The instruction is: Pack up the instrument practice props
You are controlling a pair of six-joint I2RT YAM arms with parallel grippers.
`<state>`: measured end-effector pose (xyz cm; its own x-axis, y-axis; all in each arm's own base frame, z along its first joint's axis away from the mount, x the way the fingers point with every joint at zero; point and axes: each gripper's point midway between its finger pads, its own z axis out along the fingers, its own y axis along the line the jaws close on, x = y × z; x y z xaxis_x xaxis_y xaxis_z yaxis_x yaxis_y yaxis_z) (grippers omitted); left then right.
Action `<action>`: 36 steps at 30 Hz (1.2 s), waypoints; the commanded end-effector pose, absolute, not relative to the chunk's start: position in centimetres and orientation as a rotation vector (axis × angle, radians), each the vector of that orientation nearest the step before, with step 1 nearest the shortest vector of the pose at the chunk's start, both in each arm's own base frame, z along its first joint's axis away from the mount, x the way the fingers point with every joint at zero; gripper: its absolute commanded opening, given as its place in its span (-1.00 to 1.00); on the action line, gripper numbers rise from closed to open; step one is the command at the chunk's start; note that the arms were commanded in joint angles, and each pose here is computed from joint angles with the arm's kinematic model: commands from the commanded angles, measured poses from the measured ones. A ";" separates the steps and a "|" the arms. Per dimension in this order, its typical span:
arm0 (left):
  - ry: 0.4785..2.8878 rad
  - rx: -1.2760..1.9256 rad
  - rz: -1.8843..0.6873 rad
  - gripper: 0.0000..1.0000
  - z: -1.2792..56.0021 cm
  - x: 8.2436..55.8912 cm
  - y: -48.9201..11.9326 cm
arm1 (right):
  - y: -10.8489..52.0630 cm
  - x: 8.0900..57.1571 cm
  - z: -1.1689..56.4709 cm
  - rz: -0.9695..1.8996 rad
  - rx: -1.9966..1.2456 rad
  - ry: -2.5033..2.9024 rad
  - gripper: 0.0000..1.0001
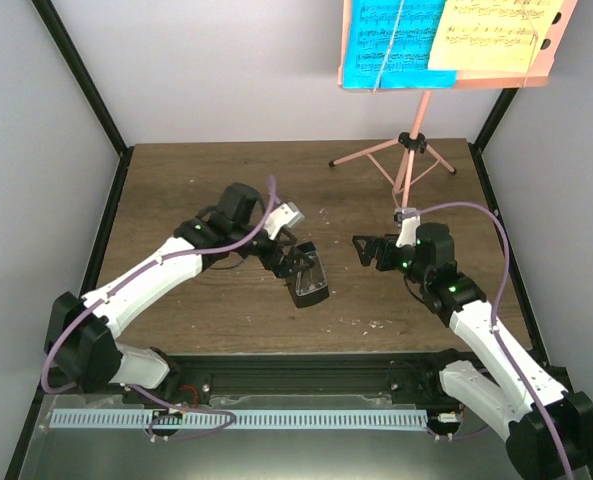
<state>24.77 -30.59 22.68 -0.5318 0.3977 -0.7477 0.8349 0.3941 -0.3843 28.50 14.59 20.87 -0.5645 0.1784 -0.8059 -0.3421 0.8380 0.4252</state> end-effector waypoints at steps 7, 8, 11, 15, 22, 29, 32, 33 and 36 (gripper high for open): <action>2.157 1.201 -0.766 0.97 19.0 24.4 -32.2 | 15.1 26.3 20.1 0.865 -0.128 2.044 1.00; 2.157 1.200 -0.739 0.96 18.8 24.4 -32.2 | 15.1 26.2 20.0 0.865 -0.127 2.045 1.00; 2.150 1.201 -0.678 0.91 18.3 24.5 -32.3 | 15.1 26.2 19.8 0.869 -0.122 2.045 1.00; 2.136 1.194 -0.626 0.72 18.2 24.5 -32.4 | 15.0 26.4 19.8 0.868 -0.112 2.038 1.00; 2.121 1.162 -0.573 0.25 18.5 24.9 -31.9 | 14.6 26.4 19.4 0.846 -0.086 2.043 1.00; 2.123 1.174 -0.565 -0.03 18.3 24.7 -31.9 | 14.4 26.3 19.2 0.836 -0.071 2.045 1.00; 2.132 1.157 -0.531 -0.07 18.2 25.0 -31.7 | 14.2 26.3 19.2 0.831 -0.064 2.045 1.00; 2.139 1.141 -0.511 -0.09 18.2 25.2 -31.5 | 14.2 26.4 19.2 0.827 -0.064 2.044 1.00; 2.214 0.977 -0.415 -0.19 18.1 26.6 -30.1 | 13.9 26.4 19.4 0.812 -0.049 2.042 1.00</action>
<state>25.05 -31.92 17.96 -0.4157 0.5846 -0.6968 0.8451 0.5314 -0.0583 26.14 14.65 18.89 -0.6085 0.2439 -0.7552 -0.3541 0.7682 0.5334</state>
